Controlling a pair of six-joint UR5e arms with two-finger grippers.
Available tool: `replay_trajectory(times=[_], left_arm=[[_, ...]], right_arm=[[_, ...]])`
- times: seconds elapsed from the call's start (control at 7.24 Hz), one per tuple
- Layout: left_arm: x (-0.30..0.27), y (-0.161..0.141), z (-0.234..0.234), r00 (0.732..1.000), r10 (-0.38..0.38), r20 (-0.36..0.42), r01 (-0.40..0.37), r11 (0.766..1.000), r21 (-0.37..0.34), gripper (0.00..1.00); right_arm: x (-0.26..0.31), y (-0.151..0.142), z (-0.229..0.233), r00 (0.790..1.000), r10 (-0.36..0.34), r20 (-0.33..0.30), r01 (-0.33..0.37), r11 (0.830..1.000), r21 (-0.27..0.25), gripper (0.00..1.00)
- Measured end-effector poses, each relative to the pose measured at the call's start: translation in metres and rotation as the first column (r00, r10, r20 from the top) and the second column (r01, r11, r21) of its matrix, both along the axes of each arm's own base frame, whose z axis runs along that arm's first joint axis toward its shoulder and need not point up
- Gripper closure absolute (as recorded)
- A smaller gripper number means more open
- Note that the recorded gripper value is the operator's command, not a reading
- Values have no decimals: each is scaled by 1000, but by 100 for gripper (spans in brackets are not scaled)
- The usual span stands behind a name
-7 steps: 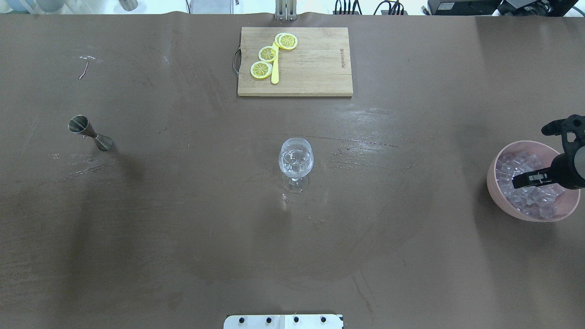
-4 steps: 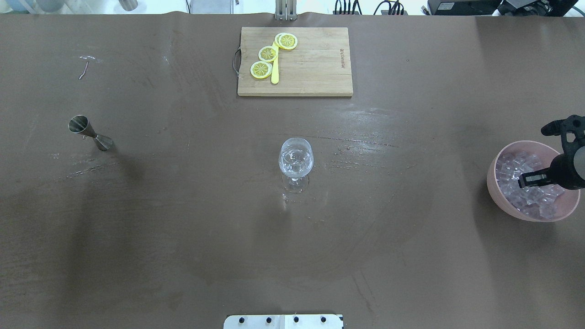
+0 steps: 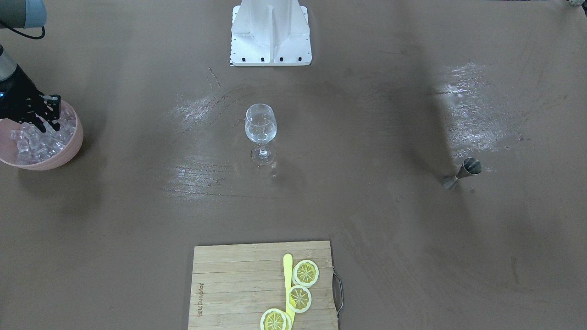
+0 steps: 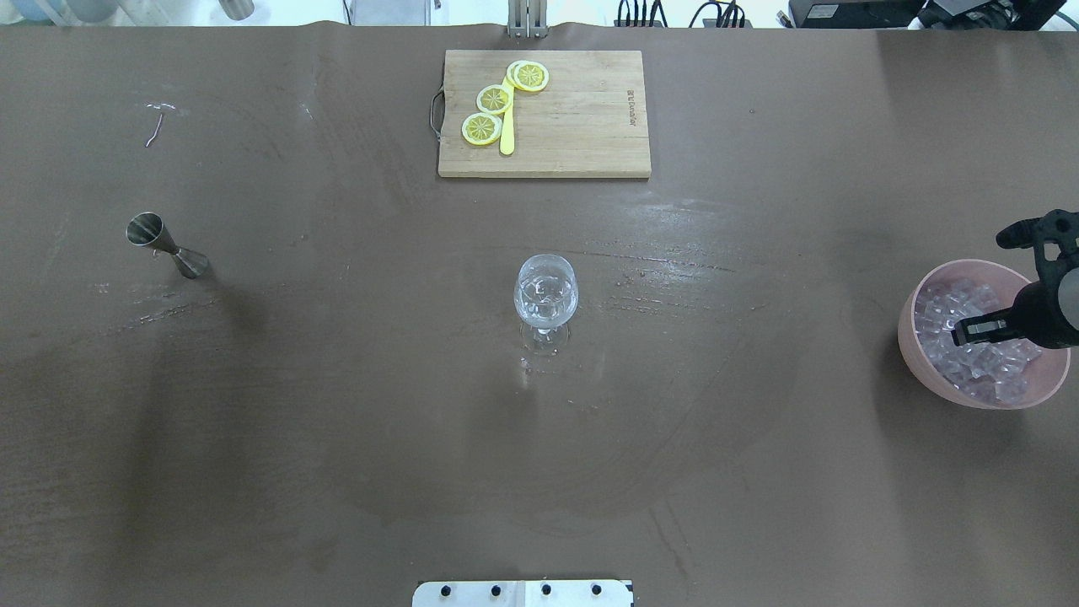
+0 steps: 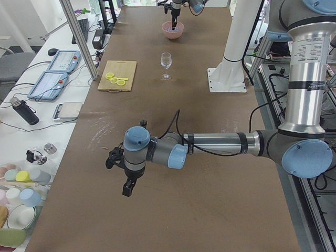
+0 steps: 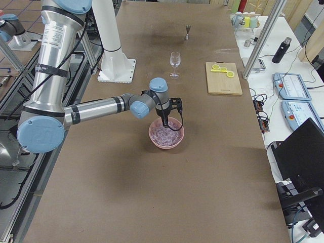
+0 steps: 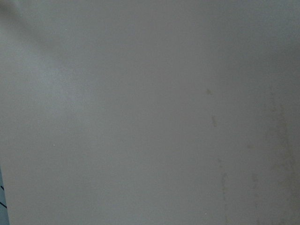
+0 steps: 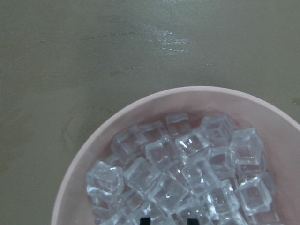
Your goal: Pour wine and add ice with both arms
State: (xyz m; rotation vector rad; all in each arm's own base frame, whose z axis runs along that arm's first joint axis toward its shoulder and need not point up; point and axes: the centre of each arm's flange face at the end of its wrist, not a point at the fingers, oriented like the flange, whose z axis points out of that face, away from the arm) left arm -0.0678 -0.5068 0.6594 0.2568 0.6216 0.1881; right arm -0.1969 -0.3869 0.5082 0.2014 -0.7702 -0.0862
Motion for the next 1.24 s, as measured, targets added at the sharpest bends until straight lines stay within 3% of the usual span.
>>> replay_trajectory(times=[0.41,0.55,0.83,1.24], left_arm=[[0,0,2,1000,0,0,0,1000,-3,2],[0,1,2,1000,0,0,0,1000,-5,2],[0,1,3,1000,0,0,0,1000,-7,2],[0,1,4,1000,-1,0,1,1000,-9,2]], right_arm=[[-17,-39,-76,994,22,106,-34,994,108,100],[-29,-55,-109,991,34,133,-50,992,118,100],[-70,-85,-195,988,62,139,-71,996,62,100],[-145,-79,-303,986,117,118,-113,993,-38,100]])
